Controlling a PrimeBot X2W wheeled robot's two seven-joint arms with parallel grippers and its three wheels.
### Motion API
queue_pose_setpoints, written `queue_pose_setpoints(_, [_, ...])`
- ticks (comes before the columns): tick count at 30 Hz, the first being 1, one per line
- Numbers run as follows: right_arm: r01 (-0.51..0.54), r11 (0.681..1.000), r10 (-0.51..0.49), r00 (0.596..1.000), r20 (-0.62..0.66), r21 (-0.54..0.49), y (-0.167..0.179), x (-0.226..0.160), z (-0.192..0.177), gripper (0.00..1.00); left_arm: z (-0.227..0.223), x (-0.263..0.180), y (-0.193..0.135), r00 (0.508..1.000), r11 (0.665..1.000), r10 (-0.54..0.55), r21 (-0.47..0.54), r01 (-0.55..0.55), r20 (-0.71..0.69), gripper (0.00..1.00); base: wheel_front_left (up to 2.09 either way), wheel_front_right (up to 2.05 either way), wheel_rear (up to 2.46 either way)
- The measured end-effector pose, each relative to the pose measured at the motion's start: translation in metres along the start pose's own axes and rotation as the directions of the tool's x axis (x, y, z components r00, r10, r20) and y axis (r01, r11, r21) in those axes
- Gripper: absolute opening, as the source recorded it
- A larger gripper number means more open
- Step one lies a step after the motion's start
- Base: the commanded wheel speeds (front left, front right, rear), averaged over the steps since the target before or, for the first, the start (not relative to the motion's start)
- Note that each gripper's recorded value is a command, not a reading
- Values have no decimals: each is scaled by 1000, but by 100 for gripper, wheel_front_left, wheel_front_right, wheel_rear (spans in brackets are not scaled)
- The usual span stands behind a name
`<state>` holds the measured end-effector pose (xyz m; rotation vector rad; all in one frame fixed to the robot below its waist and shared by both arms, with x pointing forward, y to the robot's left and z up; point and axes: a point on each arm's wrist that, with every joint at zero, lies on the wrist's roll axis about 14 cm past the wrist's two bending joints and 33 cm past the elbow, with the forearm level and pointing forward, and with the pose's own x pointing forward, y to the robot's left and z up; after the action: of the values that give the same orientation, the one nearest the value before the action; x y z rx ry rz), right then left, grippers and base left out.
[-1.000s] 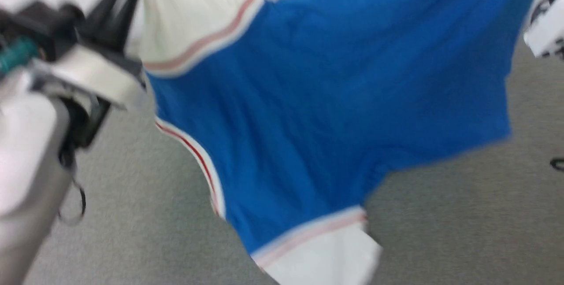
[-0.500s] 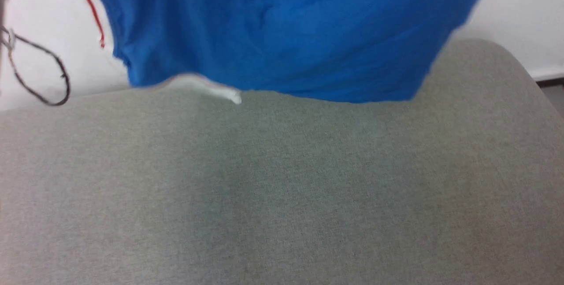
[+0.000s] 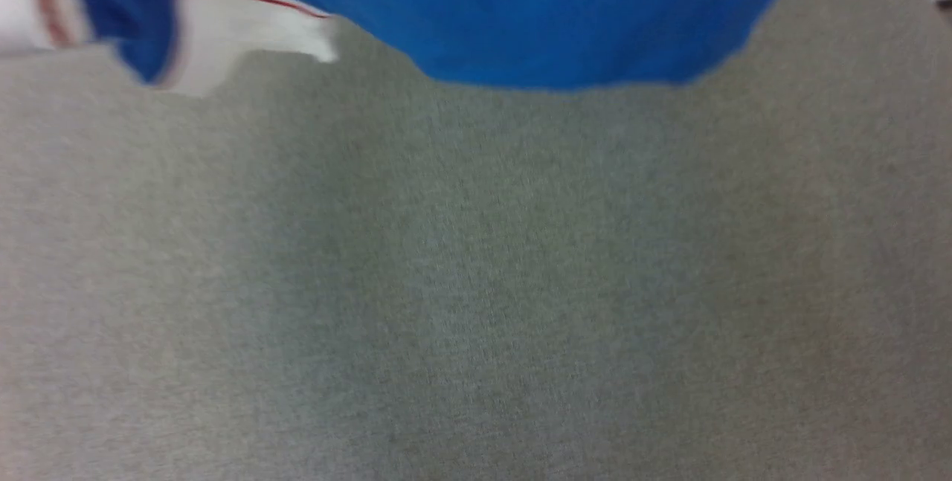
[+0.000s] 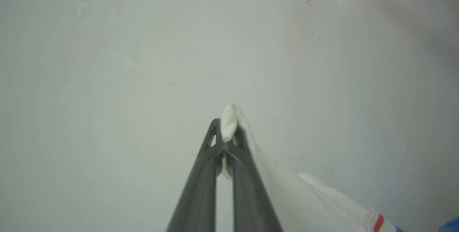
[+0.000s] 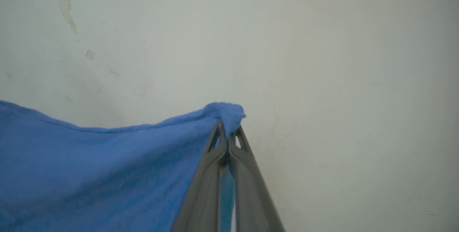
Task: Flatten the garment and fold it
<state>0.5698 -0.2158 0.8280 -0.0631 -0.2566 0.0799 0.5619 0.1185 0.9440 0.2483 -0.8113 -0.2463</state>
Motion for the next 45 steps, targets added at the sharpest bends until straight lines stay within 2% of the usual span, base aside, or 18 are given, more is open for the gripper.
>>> queue_pose_setpoints(4, [25, 999, -24, 1000, 17, -33, -3, 34, -26, 0, -33, 13, 1, 998, 1000, 27, -3, -27, 65, 0, 0, 0, 0])
queue_pose_setpoints(8, [40, 998, -41, 999, -12, -46, -8, 60, -69, 0, -83, 18, -6, 998, 999, 22, -33, -20, 63, 0, 0, 0, 0])
queue_pose_setpoints(11, [35, 997, -38, 998, -52, -65, -7, 75, -110, 0, -127, 13, -17, 999, 999, -14, -46, 16, 40, 0, 0, 0, 0])
queue_pose_setpoints(12, [25, 997, -31, 996, -86, -73, -5, 83, -141, 0, -158, 7, -23, 999, 997, -37, -61, 38, 18, 0, 0, 0, 0])
queue_pose_setpoints(13, [25, 997, -31, 996, -86, -73, -5, 83, -141, 0, -158, 7, -23, 999, 997, -37, -61, 38, 18, 0, 0, 0, 0])
queue_pose_setpoints(14, [9, 997, -18, 993, -121, -75, -2, 88, -171, 0, -188, -2, -28, 998, 994, -54, -90, 53, -9, 0, 0, 0, 0])
queue_pose_setpoints(19, [-63, 995, 48, 980, -191, -73, 14, 88, -238, 0, -258, -36, -46, 990, 984, -108, -154, 94, -87, 0, 0, 0, 0])
queue_pose_setpoints(23, [-150, 987, 134, 963, -236, -50, 33, 68, -277, 0, -292, -79, -70, 969, 970, -192, -184, 162, -158, 0, 0, 0, 0])
queue_pose_setpoints(28, [-195, 981, 194, 939, -285, 25, 33, 19, -296, 0, -305, -149, -100, 920, 933, -299, -281, 225, -252, 0, 0, 0, 0])
queue_pose_setpoints(32, [-178, 980, 196, 926, -323, 85, 24, -29, -299, 0, -282, -204, -110, 895, 918, -309, -348, 193, -321, 0, 0, 0, 0])
queue_pose_setpoints(37, [-95, 984, 147, 906, -397, 148, 7, -90, -306, 0, -234, -257, -115, 886, 895, -264, -439, 77, -382, 0, 0, 0, 0])
queue_pose_setpoints(39, [-55, 983, 125, 897, -425, 174, 2, -114, -309, 0, -225, -284, -119, 850, 894, -285, -443, 68, -443, 0, 0, 0, 0])
queue_pose_setpoints(41, [-24, 979, 118, 880, -461, 203, 3, -139, -313, 0, -223, -316, -123, 792, 887, -301, -460, 29, -530, 0, 0, 0, 0])
queue_pose_setpoints(45, [17, 975, 110, 831, -545, 223, 6, -187, -326, 0, -223, -396, -142, 597, 869, -399, -495, 5, -696, 0, 0, 0, 0])
